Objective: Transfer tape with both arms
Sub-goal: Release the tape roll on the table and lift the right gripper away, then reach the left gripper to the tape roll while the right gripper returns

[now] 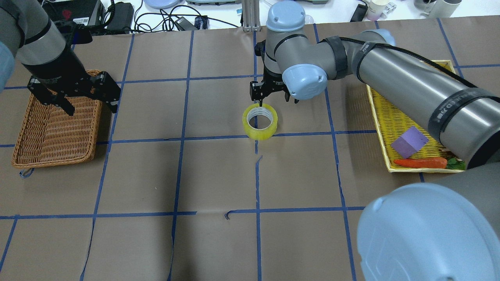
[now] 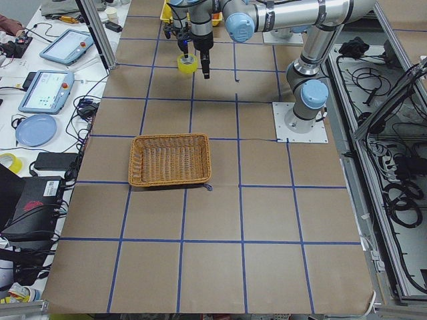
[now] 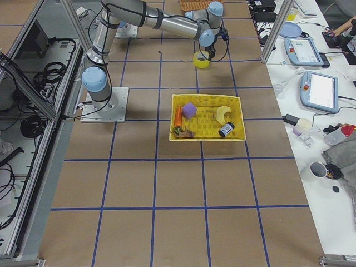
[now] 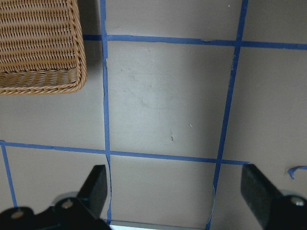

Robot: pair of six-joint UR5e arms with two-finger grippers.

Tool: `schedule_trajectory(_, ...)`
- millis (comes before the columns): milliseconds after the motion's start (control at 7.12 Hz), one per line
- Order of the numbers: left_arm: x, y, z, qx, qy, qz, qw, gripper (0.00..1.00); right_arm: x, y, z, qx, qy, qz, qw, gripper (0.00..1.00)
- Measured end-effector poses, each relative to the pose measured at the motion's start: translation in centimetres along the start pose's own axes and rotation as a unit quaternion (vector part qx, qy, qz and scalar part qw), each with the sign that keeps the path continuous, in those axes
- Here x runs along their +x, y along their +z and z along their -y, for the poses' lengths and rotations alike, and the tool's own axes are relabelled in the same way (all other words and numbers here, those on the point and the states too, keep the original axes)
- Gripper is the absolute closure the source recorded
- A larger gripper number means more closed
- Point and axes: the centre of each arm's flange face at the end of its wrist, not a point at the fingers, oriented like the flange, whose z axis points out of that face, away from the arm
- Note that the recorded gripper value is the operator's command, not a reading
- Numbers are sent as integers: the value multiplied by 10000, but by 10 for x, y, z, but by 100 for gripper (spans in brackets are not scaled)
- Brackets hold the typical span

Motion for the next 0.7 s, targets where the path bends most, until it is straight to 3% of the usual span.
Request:
schedule_trajectory(281,43,-1,11,385,29,-23,9993,0,44,-83,-12,142,325,-115,9993,0)
schedule_trajectory(561,103,22,33,653,-102,-485,9966,0,102,-170,-61,-69,825,-159,9964,0)
schedule_trajectory(702,133,38,41,668,-154,-751,9948,0,115,-197,-94,-270,934,-160,9951,0)
